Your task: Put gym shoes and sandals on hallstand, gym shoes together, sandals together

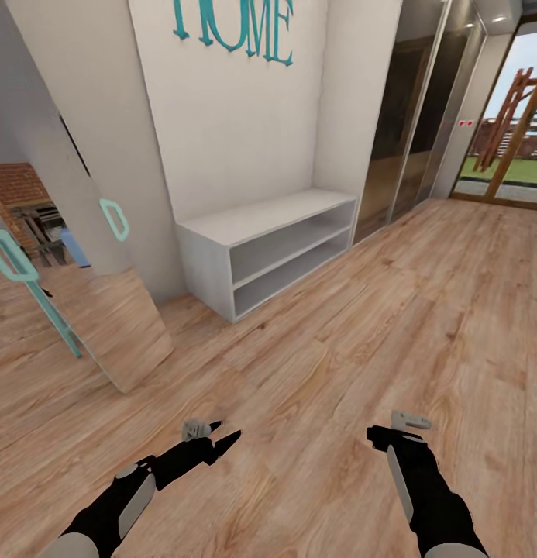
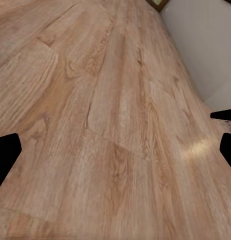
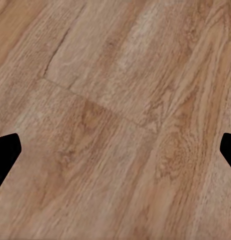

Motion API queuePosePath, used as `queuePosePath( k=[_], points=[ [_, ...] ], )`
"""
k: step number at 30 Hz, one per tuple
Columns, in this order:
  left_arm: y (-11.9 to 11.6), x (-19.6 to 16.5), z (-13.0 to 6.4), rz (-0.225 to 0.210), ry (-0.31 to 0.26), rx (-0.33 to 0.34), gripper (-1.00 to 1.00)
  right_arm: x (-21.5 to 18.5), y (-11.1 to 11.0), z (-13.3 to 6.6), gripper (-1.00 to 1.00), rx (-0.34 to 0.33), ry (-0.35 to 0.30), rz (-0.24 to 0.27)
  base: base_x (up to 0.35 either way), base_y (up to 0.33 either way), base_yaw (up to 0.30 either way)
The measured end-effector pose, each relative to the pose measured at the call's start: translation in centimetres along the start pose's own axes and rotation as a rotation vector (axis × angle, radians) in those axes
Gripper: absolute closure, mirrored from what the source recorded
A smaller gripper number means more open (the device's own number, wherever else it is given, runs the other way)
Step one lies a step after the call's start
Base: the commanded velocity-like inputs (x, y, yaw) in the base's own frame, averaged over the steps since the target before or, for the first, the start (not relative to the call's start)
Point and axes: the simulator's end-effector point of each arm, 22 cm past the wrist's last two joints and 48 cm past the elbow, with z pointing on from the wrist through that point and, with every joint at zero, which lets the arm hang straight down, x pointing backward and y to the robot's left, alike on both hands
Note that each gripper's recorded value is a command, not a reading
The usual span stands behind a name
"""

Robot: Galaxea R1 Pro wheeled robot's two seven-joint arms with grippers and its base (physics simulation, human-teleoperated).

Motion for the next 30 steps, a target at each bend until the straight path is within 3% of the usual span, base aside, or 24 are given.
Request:
queuePosePath(
  k=[17, 30],
  points=[
    [-0.06, 0.03, 0.04, 0.001, 0.001, 0.001, -1.0, -0.01, 0.01, -0.02, -1.0, -0.001, 0.0, 0.001, 0.166, -0.175, 0.291],
    [-0.04, 0.04, 0.04, 0.0, 0.001, 0.0, -1.0, 0.01, 0.02, 0.01, -1.0, -0.001, 0.0, 0.001, 0.021, -0.022, 0.291]
  ],
)
